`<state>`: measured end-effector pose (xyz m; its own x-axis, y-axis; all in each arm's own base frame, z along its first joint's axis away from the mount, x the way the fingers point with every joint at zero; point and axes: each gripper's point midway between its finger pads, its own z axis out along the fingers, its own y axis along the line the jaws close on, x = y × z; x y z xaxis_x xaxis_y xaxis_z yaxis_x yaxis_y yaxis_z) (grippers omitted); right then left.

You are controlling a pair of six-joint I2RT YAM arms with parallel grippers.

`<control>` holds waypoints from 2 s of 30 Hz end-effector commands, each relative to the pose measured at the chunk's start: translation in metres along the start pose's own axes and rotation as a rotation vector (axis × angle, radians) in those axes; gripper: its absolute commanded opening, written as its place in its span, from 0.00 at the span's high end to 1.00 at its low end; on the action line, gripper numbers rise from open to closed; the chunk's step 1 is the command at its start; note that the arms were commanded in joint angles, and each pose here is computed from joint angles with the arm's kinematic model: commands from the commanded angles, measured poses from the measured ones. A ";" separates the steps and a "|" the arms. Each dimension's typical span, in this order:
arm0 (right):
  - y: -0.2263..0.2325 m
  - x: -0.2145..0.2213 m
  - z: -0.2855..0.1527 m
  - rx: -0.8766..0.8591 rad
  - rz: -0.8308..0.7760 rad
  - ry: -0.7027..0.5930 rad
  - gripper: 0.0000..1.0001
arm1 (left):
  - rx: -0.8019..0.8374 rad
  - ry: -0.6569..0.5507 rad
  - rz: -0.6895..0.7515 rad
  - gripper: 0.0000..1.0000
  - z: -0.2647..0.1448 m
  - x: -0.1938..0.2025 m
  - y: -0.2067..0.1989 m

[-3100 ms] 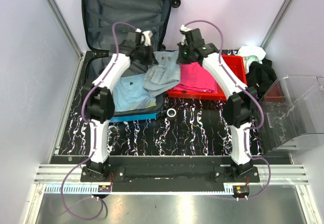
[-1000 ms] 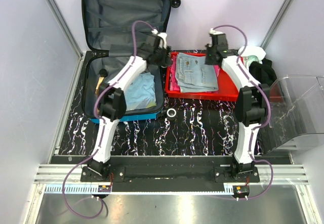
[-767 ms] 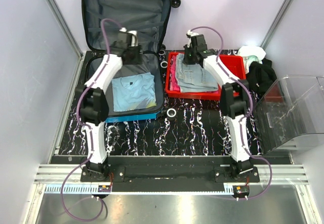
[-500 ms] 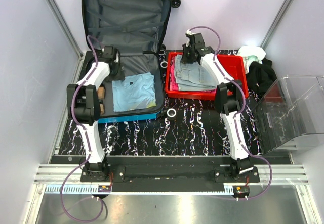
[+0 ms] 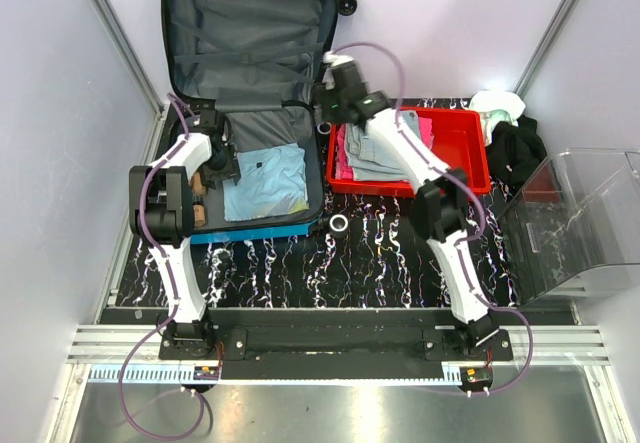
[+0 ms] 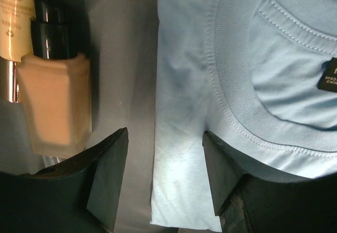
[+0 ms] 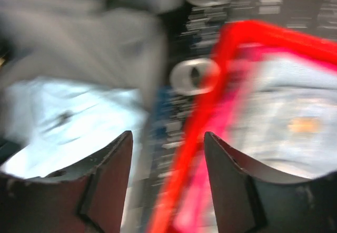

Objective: Open, take out, and arrange the luggage

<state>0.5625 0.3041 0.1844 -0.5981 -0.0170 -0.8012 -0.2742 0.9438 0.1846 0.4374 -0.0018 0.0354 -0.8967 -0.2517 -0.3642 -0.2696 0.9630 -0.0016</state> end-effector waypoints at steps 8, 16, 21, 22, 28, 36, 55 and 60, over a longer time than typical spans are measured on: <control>0.101 0.112 0.014 -0.035 -0.173 0.223 0.29 | 0.094 0.010 -0.060 0.45 0.007 0.002 -0.014; 0.079 0.163 0.035 0.090 -0.229 0.331 0.29 | 0.094 0.010 -0.066 0.48 0.011 0.003 -0.012; 0.072 0.187 0.051 0.110 -0.238 0.374 0.29 | 0.122 0.013 -0.061 0.52 0.011 0.004 -0.017; 0.070 0.191 0.051 0.112 -0.238 0.385 0.29 | 0.122 0.011 -0.061 0.52 0.010 0.003 -0.017; 0.090 0.219 0.057 -0.020 -0.167 0.472 0.31 | 0.168 0.006 -0.053 0.60 0.013 -0.002 -0.026; 0.100 0.228 0.066 -0.140 -0.023 0.525 0.60 | 0.224 0.000 -0.046 0.87 0.014 -0.011 -0.038; 0.140 0.022 -0.023 -0.279 -0.021 0.047 1.00 | 0.299 -0.224 0.039 1.00 -0.090 -0.071 -0.044; 0.130 -0.014 -0.045 -0.291 -0.002 -0.021 1.00 | 0.367 -0.244 0.016 1.00 -0.112 -0.081 -0.055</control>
<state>0.4808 0.4272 0.1190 -0.7424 -0.1390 -0.6554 -0.4308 0.8483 0.3080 0.4752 -0.0363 0.1134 -0.8399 -0.2321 -0.4907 -0.1265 0.9628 -0.2388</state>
